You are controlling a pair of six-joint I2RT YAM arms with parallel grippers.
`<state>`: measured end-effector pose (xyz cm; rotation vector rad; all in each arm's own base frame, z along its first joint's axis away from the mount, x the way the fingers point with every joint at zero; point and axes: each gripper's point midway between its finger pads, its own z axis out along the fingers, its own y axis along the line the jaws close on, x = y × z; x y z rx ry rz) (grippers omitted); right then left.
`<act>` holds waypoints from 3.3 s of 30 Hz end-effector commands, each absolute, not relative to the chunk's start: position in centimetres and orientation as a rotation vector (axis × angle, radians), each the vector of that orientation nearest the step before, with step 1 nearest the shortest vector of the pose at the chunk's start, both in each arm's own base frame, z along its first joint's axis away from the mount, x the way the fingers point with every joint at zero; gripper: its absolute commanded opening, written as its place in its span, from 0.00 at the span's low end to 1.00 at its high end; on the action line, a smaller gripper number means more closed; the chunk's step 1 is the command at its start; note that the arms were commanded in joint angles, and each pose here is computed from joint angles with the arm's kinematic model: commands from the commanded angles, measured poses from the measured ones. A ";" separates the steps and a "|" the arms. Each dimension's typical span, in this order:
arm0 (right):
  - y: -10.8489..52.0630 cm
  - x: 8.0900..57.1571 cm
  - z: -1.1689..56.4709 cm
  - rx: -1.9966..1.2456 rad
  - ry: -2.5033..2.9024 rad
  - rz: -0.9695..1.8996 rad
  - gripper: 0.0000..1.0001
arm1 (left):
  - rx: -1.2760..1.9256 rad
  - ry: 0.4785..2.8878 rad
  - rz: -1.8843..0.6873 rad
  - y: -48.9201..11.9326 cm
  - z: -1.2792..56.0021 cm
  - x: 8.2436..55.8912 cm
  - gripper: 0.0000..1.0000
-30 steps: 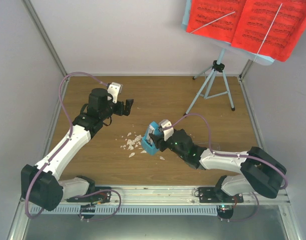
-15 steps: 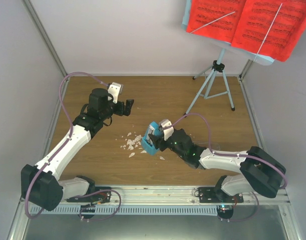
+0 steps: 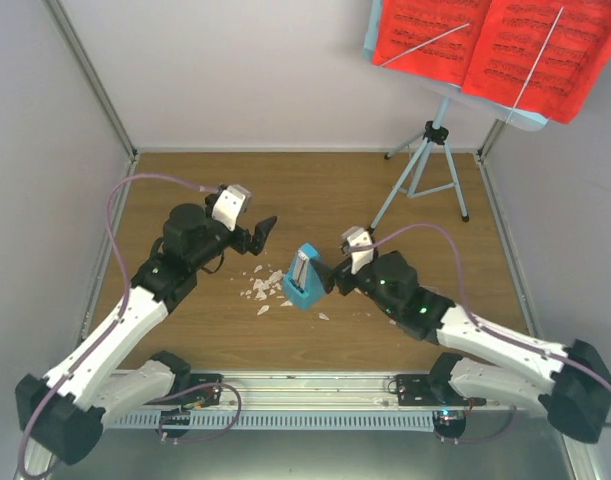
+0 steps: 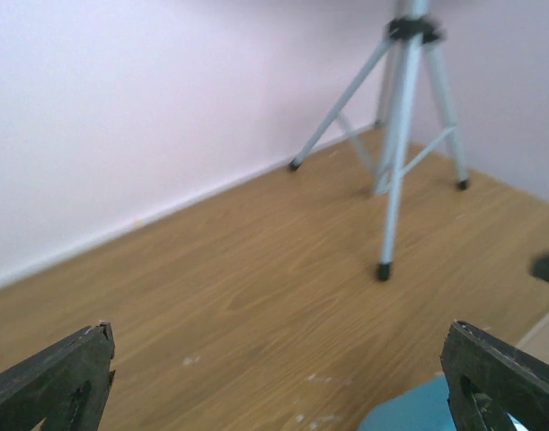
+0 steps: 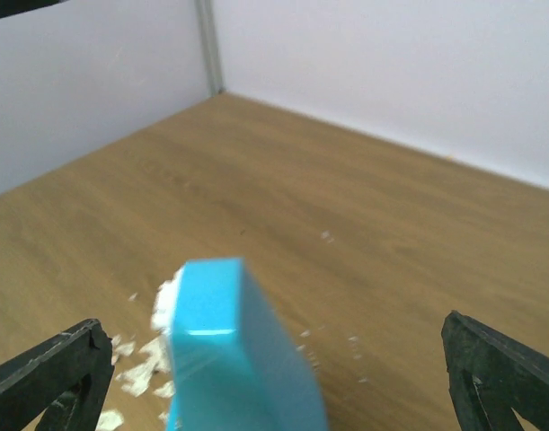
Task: Pack up the instrument practice props
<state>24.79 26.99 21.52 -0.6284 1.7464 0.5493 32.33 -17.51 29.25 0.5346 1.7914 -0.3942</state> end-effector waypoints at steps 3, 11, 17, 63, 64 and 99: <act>20.3 26.5 23.2 -0.449 1.840 0.404 1.00 | 0.633 1.567 -0.601 -20.4 32.9 26.7 0.99; 15.4 28.4 20.0 -0.206 1.973 0.491 1.00 | 0.719 1.506 -0.879 -22.6 27.7 19.1 0.98; 15.3 28.1 19.6 -0.154 1.972 0.575 1.00 | 0.724 1.617 -0.858 -23.5 22.9 20.3 0.93; 16.7 26.6 19.5 -0.139 1.986 0.750 1.00 | 1.002 1.552 -0.803 -27.2 18.3 27.3 0.66; 16.7 26.6 19.4 -0.141 1.987 0.751 1.00 | 1.002 1.559 -0.802 -27.2 18.1 27.3 0.64; 15.6 26.6 18.8 -0.038 2.046 0.716 1.00 | 0.653 1.707 -0.784 -23.1 20.2 27.2 0.88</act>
